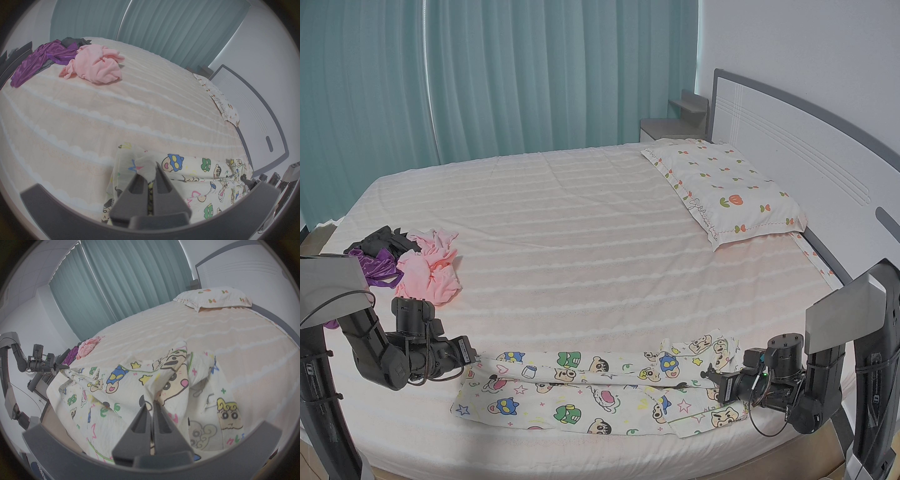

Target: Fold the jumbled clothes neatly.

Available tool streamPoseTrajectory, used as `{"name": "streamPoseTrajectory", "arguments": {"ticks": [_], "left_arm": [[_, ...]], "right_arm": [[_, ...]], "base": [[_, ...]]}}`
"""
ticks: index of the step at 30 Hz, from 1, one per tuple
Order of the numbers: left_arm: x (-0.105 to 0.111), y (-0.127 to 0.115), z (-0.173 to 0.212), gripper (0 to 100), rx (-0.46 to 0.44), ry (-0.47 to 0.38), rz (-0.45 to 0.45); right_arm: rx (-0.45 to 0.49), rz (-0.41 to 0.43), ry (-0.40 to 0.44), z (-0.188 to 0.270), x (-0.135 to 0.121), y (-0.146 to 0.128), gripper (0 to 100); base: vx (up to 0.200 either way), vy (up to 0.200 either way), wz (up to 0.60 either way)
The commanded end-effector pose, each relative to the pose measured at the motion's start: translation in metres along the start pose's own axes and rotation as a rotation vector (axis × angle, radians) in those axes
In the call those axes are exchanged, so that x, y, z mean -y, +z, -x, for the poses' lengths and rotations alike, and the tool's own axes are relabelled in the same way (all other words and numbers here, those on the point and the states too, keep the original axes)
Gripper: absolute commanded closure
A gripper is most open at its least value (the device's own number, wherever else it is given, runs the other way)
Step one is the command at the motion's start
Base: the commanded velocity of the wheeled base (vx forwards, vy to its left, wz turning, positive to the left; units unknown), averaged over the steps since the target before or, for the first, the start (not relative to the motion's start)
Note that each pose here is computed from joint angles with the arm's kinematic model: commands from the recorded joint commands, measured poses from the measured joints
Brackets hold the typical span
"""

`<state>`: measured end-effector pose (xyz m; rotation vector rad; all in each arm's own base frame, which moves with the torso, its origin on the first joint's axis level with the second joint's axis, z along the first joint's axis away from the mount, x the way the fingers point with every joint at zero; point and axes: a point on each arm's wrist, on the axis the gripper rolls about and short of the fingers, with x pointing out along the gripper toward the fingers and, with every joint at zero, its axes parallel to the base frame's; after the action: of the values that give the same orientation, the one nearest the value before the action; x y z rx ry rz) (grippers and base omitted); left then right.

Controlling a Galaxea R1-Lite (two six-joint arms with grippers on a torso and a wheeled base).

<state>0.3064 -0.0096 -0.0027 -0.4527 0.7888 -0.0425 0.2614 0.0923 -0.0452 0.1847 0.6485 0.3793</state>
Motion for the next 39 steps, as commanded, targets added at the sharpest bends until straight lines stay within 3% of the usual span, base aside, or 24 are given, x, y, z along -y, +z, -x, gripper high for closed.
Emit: {"name": "streamPoseTrajectory", "arguments": {"ticks": [1,2,3,4,13,18,21,24,27,30,35,39], "left_arm": [[-0.004,-0.007,-0.005,100,-0.031,0.013,0.009],[-0.004,-0.008,-0.006,0,-0.037,0.014,0.009],[-0.005,-0.010,-0.006,0,-0.042,0.015,0.010],[-0.006,-0.013,-0.006,0,-0.057,0.020,0.011],[-0.017,-0.026,0.002,0,-0.078,0.048,0.053],[-0.025,-0.017,0.006,0,-0.007,0.048,0.142],[-0.028,-0.004,0.012,0,0.077,0.008,0.277],[-0.027,0.003,0.019,0,0.098,-0.028,0.341],[-0.020,0.015,0.032,0,0.130,-0.106,0.489],[-0.014,0.020,0.041,0,0.136,-0.158,0.580],[-0.012,0.021,0.041,0,0.098,-0.215,0.663],[-0.012,0.023,0.040,0,0.126,-0.237,0.650]], "right_arm": [[-0.006,-0.002,0.000,-0.001,0.001,-0.004,100],[-0.005,-0.005,0.000,-0.001,0.001,-0.003,100],[-0.006,-0.007,0.000,-0.001,0.001,-0.004,100],[-0.007,-0.012,-0.002,0.000,0.001,-0.004,0],[0.034,-0.043,-0.031,0.023,0.007,0.009,0],[0.096,-0.091,-0.039,0.042,0.008,0.024,0],[0.158,-0.114,-0.055,0.059,0.012,0.036,0],[0.182,-0.125,-0.057,0.066,0.013,0.040,0],[0.233,-0.153,-0.025,0.070,0.009,0.051,0],[0.270,-0.150,0.033,0.063,-0.003,0.060,0],[0.264,-0.166,0.132,0.039,-0.027,0.063,0],[0.246,-0.143,0.181,0.011,-0.042,0.059,0]], "base": [[0.000,0.000,0.00],[0.000,0.000,0.00],[0.000,0.000,0.00],[0.000,0.000,0.00],[0.000,0.000,0.00],[0.000,0.000,0.00],[0.000,0.000,0.00],[0.000,0.000,0.00],[0.000,0.000,0.00],[0.000,0.000,0.00],[0.000,0.000,0.00],[0.000,0.000,0.00]]}}
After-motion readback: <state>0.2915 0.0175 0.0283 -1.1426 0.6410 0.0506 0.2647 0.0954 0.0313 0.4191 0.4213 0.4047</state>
